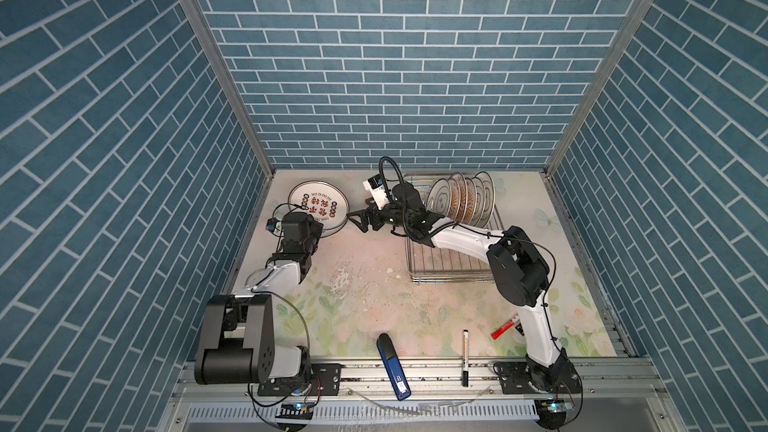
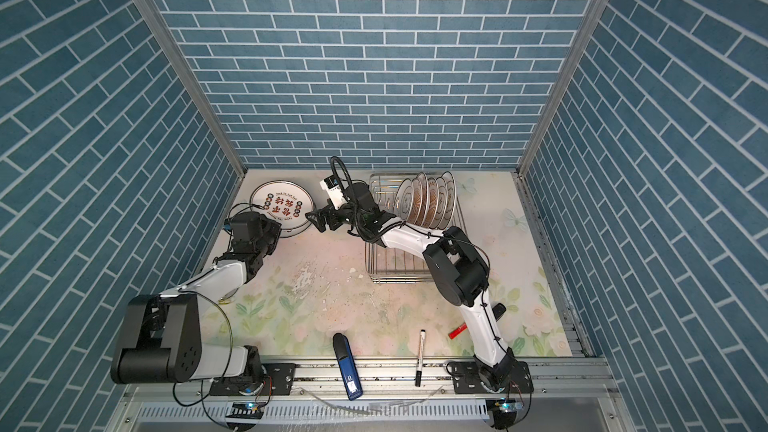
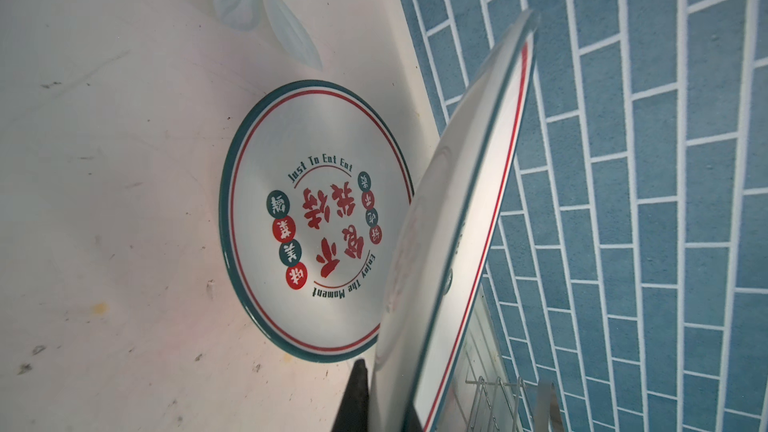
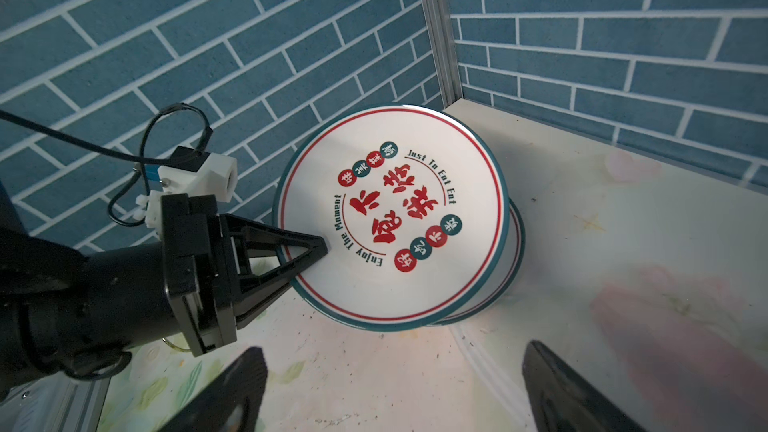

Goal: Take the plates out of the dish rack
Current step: 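Lower the plate onto the printed plate on the table and open the left gripper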

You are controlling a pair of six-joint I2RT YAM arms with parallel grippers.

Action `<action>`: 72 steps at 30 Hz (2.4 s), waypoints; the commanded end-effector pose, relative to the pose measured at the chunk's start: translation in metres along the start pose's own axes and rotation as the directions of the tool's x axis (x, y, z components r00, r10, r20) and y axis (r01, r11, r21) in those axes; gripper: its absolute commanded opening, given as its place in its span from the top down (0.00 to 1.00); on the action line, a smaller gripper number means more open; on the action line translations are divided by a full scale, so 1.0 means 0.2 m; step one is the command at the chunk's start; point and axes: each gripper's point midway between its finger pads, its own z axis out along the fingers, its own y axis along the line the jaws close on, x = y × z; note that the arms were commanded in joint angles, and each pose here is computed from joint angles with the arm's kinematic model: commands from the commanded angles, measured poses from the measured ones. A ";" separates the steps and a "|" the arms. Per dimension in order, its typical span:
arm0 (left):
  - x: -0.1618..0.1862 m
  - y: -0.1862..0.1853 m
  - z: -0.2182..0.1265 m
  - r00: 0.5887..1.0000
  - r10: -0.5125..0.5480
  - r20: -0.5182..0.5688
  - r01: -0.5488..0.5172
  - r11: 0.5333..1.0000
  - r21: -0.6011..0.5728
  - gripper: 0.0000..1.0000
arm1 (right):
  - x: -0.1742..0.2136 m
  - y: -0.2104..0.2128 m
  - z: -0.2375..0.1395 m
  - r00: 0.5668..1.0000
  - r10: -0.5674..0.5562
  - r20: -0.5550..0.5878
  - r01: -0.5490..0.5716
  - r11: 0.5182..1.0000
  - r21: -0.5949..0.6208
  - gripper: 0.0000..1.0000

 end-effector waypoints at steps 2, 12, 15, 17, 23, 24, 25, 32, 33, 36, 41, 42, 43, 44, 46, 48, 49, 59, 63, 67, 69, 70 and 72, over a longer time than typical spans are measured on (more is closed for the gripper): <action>-0.05 -0.17 0.08 1.000 -0.022 -0.002 0.022 0.994 0.103 1.00 | 0.02 0.00 0.07 1.000 0.010 -0.015 -0.010 1.000 -0.028 0.03; -0.05 -0.10 0.20 0.997 -0.063 -0.040 0.065 0.995 0.074 1.00 | 0.13 -0.08 0.19 0.995 -0.018 -0.103 0.018 1.000 0.007 0.03; -0.03 -0.08 0.25 0.996 -0.069 -0.062 0.073 0.995 0.063 1.00 | 0.16 -0.09 0.22 0.991 -0.023 -0.132 0.024 1.000 0.010 0.03; -0.01 -0.06 0.26 0.994 -0.085 -0.071 0.090 0.994 0.063 1.00 | 0.17 -0.10 0.24 0.990 -0.026 -0.142 0.028 0.999 0.015 0.03; -0.01 -0.03 0.26 0.994 -0.096 -0.058 0.100 0.993 0.060 1.00 | 0.18 -0.09 0.24 0.989 -0.029 -0.148 0.031 0.999 0.012 0.03; -0.01 -0.01 0.26 0.994 -0.094 -0.052 0.097 0.994 0.052 1.00 | 0.19 -0.10 0.24 0.987 -0.025 -0.158 0.027 1.000 0.012 0.03; -0.01 0.00 0.27 0.994 -0.096 -0.047 0.099 0.994 0.047 1.00 | 0.20 -0.09 0.25 0.986 -0.022 -0.164 0.024 1.000 0.008 0.03; 0.01 0.03 0.31 0.990 -0.126 -0.063 0.131 0.989 0.075 1.00 | 0.22 -0.08 0.24 0.984 -0.026 -0.178 0.026 1.000 0.000 0.03; 0.02 0.04 0.32 0.990 -0.126 -0.069 0.131 0.989 0.066 1.00 | 0.22 -0.07 0.24 0.983 -0.029 -0.180 0.029 1.000 -0.002 0.03; 0.01 0.08 0.31 0.989 -0.137 -0.055 0.139 0.989 0.047 1.00 | 0.23 -0.06 0.25 0.981 -0.036 -0.190 0.036 0.999 -0.006 0.03; 0.02 0.13 0.30 0.989 -0.137 -0.063 0.138 0.990 0.016 1.00 | 0.25 -0.05 0.27 0.978 -0.048 -0.201 0.049 0.999 -0.001 0.02; 0.03 0.13 0.30 0.984 -0.157 -0.080 0.160 0.987 0.026 1.00 | 0.26 -0.05 0.27 0.978 -0.050 -0.204 0.051 0.999 0.001 0.02; 0.03 0.12 0.30 0.982 -0.169 -0.084 0.174 0.983 0.060 1.00 | 0.26 -0.05 0.26 0.978 -0.050 -0.204 0.052 0.999 0.005 0.02; 0.03 0.12 0.29 0.982 -0.175 -0.077 0.181 0.981 0.077 1.00 | 0.26 -0.05 0.26 0.977 -0.051 -0.205 0.053 0.999 0.007 0.02; 0.02 0.15 0.29 0.985 -0.162 -0.062 0.165 0.985 0.042 1.00 | 0.25 -0.04 0.26 0.977 -0.053 -0.206 0.055 0.998 0.007 0.02; 0.02 0.17 0.30 0.985 -0.158 -0.068 0.158 0.987 0.009 0.99 | 0.25 -0.05 0.26 0.977 -0.052 -0.206 0.056 0.998 0.013 0.02; 0.02 0.18 0.30 0.985 -0.160 -0.066 0.161 0.987 0.020 0.98 | 0.25 -0.05 0.26 0.977 -0.053 -0.206 0.057 0.998 0.014 0.02; 0.03 0.23 0.32 0.984 -0.162 -0.076 0.162 0.987 -0.008 0.85 | 0.26 -0.06 0.27 0.976 -0.046 -0.212 0.052 0.998 0.024 0.02; 0.03 0.23 0.31 0.985 -0.154 -0.080 0.154 0.988 -0.006 0.84 | 0.27 -0.07 0.26 0.974 -0.042 -0.223 0.053 0.998 0.041 0.02; 0.02 0.25 0.31 0.988 -0.129 -0.082 0.126 0.991 -0.052 0.77 | 0.27 -0.08 0.27 0.974 -0.042 -0.222 0.053 0.998 0.044 0.02; 0.00 0.26 0.31 0.988 -0.129 -0.089 0.125 0.991 -0.052 0.72 | 0.26 -0.07 0.26 0.975 -0.041 -0.220 0.052 0.998 0.045 0.02; 0.00 0.26 0.31 0.987 -0.130 -0.096 0.125 0.991 -0.052 0.72 | 0.27 -0.08 0.26 0.974 -0.038 -0.222 0.051 0.997 0.051 0.02; -0.01 0.28 0.30 0.988 -0.128 -0.092 0.121 0.990 -0.074 0.71 | 0.27 -0.09 0.26 0.973 -0.031 -0.231 0.049 0.996 0.074 0.02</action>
